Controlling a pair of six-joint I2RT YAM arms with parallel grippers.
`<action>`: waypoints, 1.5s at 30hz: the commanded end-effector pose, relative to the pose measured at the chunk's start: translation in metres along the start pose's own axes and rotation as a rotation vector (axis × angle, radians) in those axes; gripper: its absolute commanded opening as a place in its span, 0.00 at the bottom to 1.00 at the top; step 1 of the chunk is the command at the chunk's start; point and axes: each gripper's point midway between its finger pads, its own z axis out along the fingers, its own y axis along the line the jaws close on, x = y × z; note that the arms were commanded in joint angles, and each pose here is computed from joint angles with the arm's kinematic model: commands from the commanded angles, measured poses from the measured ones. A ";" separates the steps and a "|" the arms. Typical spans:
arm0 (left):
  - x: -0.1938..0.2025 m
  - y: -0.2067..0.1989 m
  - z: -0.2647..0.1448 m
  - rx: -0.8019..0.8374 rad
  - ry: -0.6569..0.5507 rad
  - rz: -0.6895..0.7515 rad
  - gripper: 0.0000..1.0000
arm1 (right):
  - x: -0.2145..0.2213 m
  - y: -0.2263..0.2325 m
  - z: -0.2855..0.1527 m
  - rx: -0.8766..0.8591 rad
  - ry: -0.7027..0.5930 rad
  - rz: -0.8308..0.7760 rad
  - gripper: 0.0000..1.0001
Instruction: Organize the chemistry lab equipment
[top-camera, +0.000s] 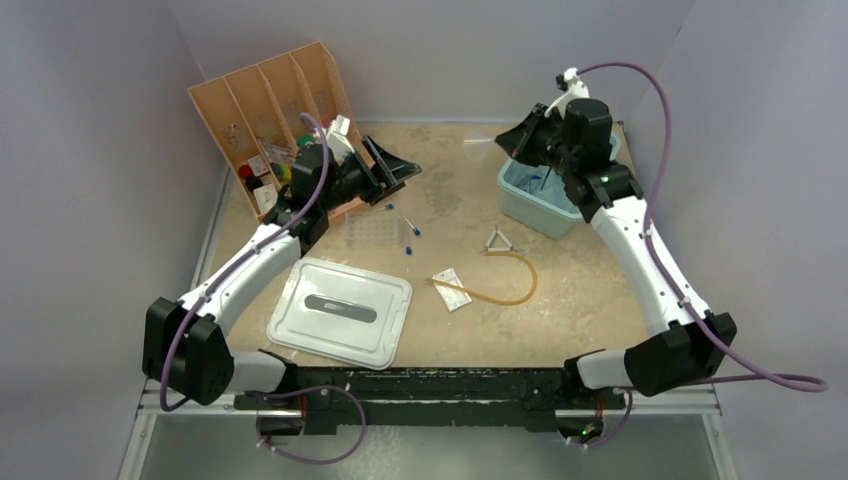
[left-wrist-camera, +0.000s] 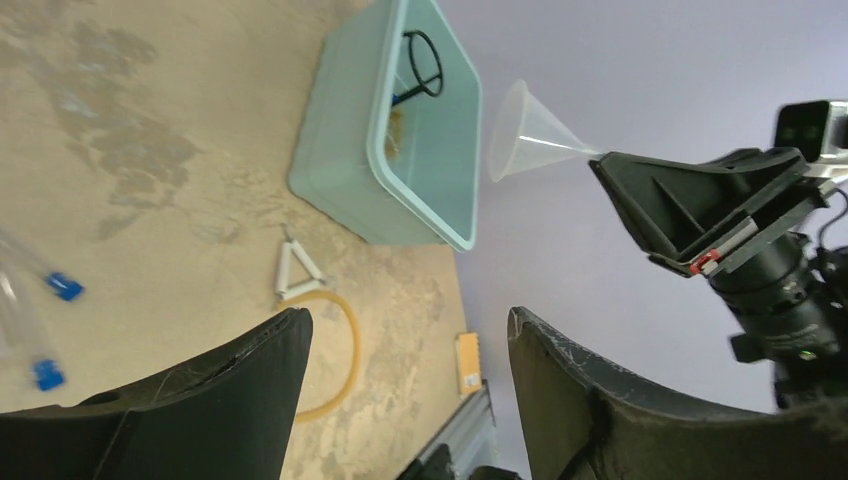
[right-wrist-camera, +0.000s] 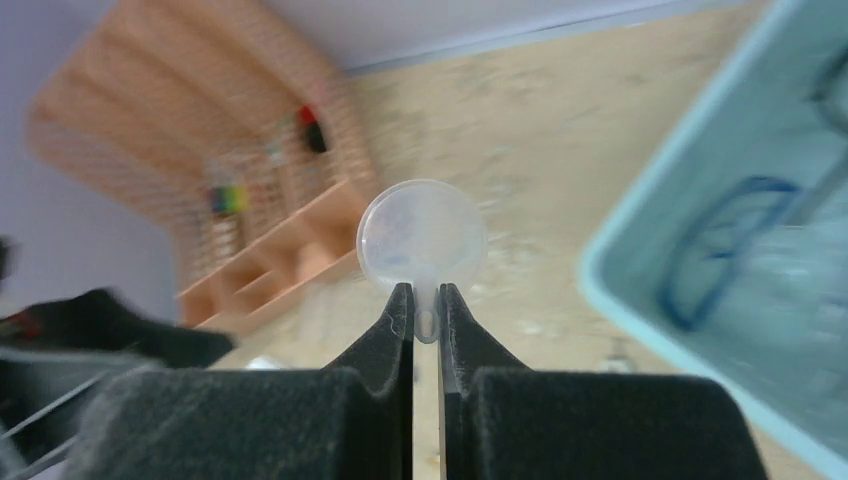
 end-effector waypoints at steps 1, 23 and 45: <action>-0.028 0.005 -0.002 -0.081 -0.059 0.150 0.71 | -0.021 -0.083 -0.020 0.410 -0.007 -0.213 0.00; -0.050 0.065 -0.013 -0.416 -0.053 0.440 0.70 | 0.040 -0.206 0.095 0.591 0.281 -0.221 0.00; -0.049 0.078 -0.010 -0.454 -0.036 0.454 0.70 | 0.011 -0.224 0.106 0.708 0.226 -0.287 0.03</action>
